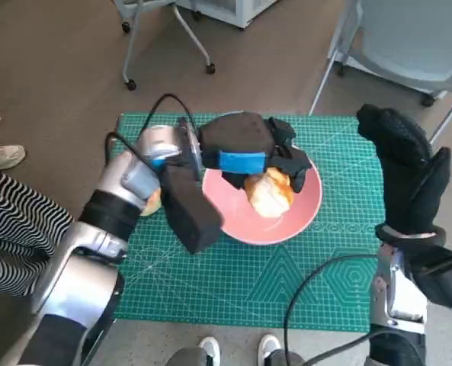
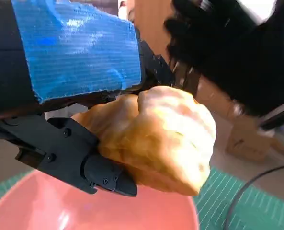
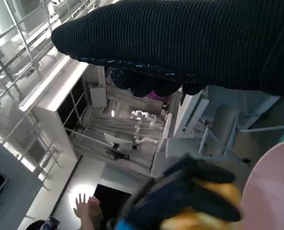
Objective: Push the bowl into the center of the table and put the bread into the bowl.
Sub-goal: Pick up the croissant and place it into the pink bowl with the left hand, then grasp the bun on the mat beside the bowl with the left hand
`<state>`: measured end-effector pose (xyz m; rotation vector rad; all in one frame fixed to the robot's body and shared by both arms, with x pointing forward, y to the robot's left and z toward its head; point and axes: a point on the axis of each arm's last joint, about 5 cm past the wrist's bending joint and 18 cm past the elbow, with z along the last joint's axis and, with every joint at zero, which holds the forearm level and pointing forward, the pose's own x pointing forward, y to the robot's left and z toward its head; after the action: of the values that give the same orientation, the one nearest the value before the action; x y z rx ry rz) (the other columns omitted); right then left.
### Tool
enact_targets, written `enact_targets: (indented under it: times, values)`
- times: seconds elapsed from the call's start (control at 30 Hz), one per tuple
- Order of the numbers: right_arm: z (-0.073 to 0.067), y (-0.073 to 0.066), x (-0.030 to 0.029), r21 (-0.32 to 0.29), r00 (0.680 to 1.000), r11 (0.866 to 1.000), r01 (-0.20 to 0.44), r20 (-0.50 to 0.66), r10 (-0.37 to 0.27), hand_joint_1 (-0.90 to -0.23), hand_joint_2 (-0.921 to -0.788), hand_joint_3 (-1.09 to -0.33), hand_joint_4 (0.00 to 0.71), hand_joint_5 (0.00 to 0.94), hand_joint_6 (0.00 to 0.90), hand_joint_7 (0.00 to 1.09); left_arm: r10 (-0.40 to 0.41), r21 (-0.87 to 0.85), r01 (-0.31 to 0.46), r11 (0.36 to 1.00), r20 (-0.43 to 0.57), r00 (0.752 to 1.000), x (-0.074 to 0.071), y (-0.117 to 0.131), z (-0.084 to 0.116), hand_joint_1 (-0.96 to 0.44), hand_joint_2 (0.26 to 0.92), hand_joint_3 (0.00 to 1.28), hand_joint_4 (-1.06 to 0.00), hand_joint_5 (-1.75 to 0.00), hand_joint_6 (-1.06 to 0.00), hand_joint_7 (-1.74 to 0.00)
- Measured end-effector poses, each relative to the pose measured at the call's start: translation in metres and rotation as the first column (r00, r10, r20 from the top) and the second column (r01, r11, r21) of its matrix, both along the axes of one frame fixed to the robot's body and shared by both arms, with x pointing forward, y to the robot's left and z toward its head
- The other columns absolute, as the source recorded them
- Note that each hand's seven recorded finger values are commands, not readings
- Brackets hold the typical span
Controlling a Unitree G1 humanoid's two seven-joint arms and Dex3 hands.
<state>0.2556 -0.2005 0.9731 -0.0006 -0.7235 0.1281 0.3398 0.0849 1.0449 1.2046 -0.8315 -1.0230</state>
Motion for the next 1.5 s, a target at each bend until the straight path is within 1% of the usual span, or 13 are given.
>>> enact_targets:
  times: [0.2, 0.3, 0.33, 0.37, 0.43, 0.47, 0.53, 0.63, 0.83, 1.03, 1.13, 1.33, 1.5]
  values:
    - [0.001, -0.001, -0.0007, -0.004, 1.000, 1.000, 0.008, 0.006, -0.008, -0.701, -0.921, -0.743, 0.201, 0.002, 0.107, 0.53, 0.023, 0.047, -0.022, 0.999, -0.024, 0.999, 0.001, -0.003, -0.012, 0.00, 0.920, 0.10, -0.64, -1.21, -0.59, -1.21]
    - [0.002, -0.002, -0.0012, -0.001, 1.000, 1.000, 0.015, 0.009, -0.015, -0.701, -0.921, -0.744, 0.201, 0.002, 0.103, 0.53, 0.046, 0.067, -0.043, 0.997, -0.039, 0.998, 0.002, -0.004, -0.016, 0.00, 0.921, 0.18, -0.52, -1.27, -0.56, -1.31]
    - [0.002, -0.002, -0.0014, -0.001, 1.000, 1.000, 0.016, 0.010, -0.016, -0.700, -0.921, -0.744, 0.201, 0.002, 0.101, 0.53, 0.054, 0.075, -0.051, 0.996, -0.043, 0.998, 0.003, -0.004, -0.017, 0.00, 0.921, 0.22, -0.44, -1.32, -0.53, -1.35]
    - [0.002, -0.002, -0.0014, -0.001, 1.000, 1.000, 0.017, 0.011, -0.017, -0.700, -0.921, -0.745, 0.201, 0.001, 0.099, 0.53, 0.064, 0.080, -0.060, 0.995, -0.048, 0.997, 0.003, -0.004, -0.017, -0.04, 0.875, 0.20, -0.37, -0.99, -0.43, -1.11]
    - [0.002, -0.002, -0.0017, 0.000, 1.000, 1.000, 0.018, 0.013, -0.018, -0.700, -0.921, -0.746, 0.201, 0.001, 0.097, 0.53, 0.085, 0.088, -0.080, 0.993, -0.058, 0.995, 0.004, -0.004, -0.019, -0.08, 0.846, 0.11, -0.33, -0.44, -0.37, -0.66]
    - [0.002, -0.002, -0.0018, 0.000, 1.000, 1.000, 0.019, 0.013, -0.019, -0.700, -0.921, -0.746, 0.201, 0.001, 0.097, 0.53, 0.096, 0.093, -0.090, 0.992, -0.063, 0.993, 0.005, -0.004, -0.019, -0.09, 0.842, 0.09, -0.32, -0.36, -0.36, -0.58]
    - [0.002, -0.002, -0.0022, 0.000, 1.000, 1.000, 0.020, 0.013, -0.020, -0.700, -0.921, -0.746, 0.201, 0.001, 0.096, 0.53, 0.115, 0.107, -0.107, 0.988, -0.073, 0.991, 0.006, -0.004, -0.020, -0.13, 0.820, 0.04, -0.23, -0.15, -0.30, -0.35]
    - [0.002, -0.002, -0.0025, 0.002, 1.000, 1.000, 0.022, 0.012, -0.022, -0.701, -0.921, -0.746, 0.201, 0.001, 0.095, 0.53, 0.133, 0.134, -0.122, 0.983, -0.080, 0.988, 0.007, -0.001, -0.018, -0.20, 0.801, 0.01, -0.15, -0.05, -0.23, -0.23]
    - [0.002, -0.003, -0.0026, 0.006, 1.000, 1.000, 0.027, 0.010, -0.027, -0.702, -0.921, -0.746, 0.201, 0.001, 0.095, 0.53, 0.144, 0.144, -0.130, 0.981, -0.089, 0.986, 0.008, 0.008, -0.006, -0.36, 0.786, 0.00, -0.08, -0.01, -0.19, -0.15]
    - [0.002, -0.002, -0.0024, 0.005, 1.000, 1.000, 0.025, 0.009, -0.025, -0.704, -0.921, -0.745, 0.202, 0.001, 0.096, 0.53, 0.141, 0.095, -0.133, 0.987, -0.093, 0.986, 0.009, 0.022, 0.011, -0.48, 0.786, 0.00, -0.09, -0.01, -0.22, -0.15]
    - [0.001, -0.001, -0.0021, 0.004, 1.000, 1.000, 0.022, 0.008, -0.022, -0.705, -0.921, -0.744, 0.202, 0.001, 0.097, 0.53, 0.141, 0.078, -0.136, 0.988, -0.067, 0.988, 0.007, 0.036, 0.021, -0.52, 0.786, 0.00, -0.10, -0.01, -0.23, -0.14]
    - [0.001, 0.000, -0.0016, 0.004, 1.000, 1.000, 0.016, 0.004, -0.016, -0.705, -0.921, -0.743, 0.203, 0.002, 0.099, 0.53, 0.169, 0.067, -0.168, 0.983, -0.014, 0.985, 0.001, 0.070, 0.041, -0.52, 0.778, 0.00, -0.10, 0.00, -0.22, -0.11]
    - [0.000, 0.001, -0.0007, 0.005, 1.000, 1.000, 0.013, 0.000, -0.013, -0.707, -0.921, -0.741, 0.204, 0.002, 0.103, 0.53, 0.233, 0.071, -0.232, 0.970, 0.000, 0.973, -0.006, 0.098, 0.056, -0.49, 0.781, 0.00, -0.07, 0.00, -0.17, -0.07]
